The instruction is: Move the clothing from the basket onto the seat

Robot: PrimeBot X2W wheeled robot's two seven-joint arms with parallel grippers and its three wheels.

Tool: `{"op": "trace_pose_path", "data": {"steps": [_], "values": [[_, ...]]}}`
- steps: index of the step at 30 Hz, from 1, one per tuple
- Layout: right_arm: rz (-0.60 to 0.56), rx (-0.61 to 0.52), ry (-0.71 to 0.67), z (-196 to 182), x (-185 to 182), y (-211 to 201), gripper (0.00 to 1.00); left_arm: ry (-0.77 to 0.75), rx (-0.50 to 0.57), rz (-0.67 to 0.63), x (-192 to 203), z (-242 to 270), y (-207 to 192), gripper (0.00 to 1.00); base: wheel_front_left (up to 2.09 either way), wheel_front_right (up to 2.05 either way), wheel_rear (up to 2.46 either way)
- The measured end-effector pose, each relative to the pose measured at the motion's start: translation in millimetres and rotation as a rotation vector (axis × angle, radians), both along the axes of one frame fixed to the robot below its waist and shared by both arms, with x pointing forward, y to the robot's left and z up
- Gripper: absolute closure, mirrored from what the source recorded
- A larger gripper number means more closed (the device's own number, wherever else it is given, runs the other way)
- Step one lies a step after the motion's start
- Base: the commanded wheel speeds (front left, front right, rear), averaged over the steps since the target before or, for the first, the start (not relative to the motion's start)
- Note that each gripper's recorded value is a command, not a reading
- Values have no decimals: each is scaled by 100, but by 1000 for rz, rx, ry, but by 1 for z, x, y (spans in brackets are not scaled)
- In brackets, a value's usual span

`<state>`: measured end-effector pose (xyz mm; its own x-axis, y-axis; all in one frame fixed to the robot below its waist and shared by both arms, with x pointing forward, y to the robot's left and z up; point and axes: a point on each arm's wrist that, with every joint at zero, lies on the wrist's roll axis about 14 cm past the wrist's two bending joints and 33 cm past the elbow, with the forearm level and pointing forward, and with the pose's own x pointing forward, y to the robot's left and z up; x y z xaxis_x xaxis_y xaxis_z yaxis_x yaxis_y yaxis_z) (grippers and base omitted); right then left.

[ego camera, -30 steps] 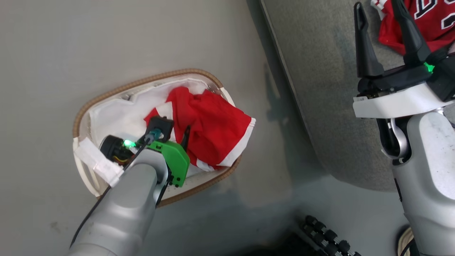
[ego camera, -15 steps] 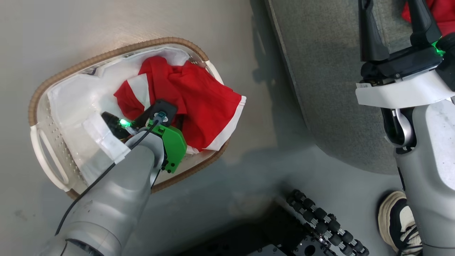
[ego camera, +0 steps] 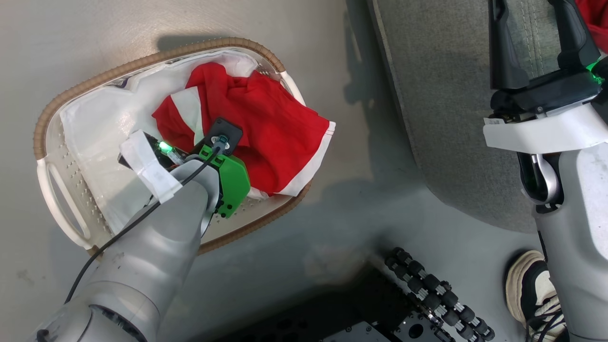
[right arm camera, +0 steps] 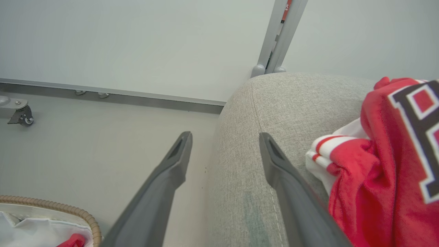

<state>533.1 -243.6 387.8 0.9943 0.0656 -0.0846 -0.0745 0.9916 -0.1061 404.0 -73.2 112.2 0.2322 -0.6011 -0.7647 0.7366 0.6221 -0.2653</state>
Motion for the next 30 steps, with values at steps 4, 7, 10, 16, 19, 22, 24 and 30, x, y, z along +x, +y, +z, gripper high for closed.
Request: {"op": "trace_pose_path", "data": {"steps": [4, 7, 10, 16, 19, 22, 24, 30], "values": [[-2, 15, -13, 3, 3, 2, 0, -24, -35, 44, 9, 5, -1, 100, 0, 0, 0], [4, 30, -30, 10, 6, 7, 0, -55, -56, 93, 19, 11, -1, 100, 0, 0, 0], [5, 35, -49, 19, 8, 8, 0, -87, -82, 163, 33, 23, -3, 100, 0, 0, 0], [10, 32, -55, 31, 1, 7, 0, -172, -184, 253, 53, 65, -10, 100, 0, 0, 0], [24, 47, -55, 37, -5, 15, 0, -223, -200, 311, 63, 86, 3, 100, 0, 0, 0], [36, 64, -62, 45, -10, 21, 0, -267, -223, 347, 65, 110, 13, 100, 0, 0, 0], [44, 75, -65, 50, -15, 26, 0, -302, -240, 365, 66, 127, 17, 100, 0, 0, 0], [53, 96, -77, 67, -35, 34, 0, -397, -352, 450, 73, 192, 26, 100, 0, 0, 0]]}}
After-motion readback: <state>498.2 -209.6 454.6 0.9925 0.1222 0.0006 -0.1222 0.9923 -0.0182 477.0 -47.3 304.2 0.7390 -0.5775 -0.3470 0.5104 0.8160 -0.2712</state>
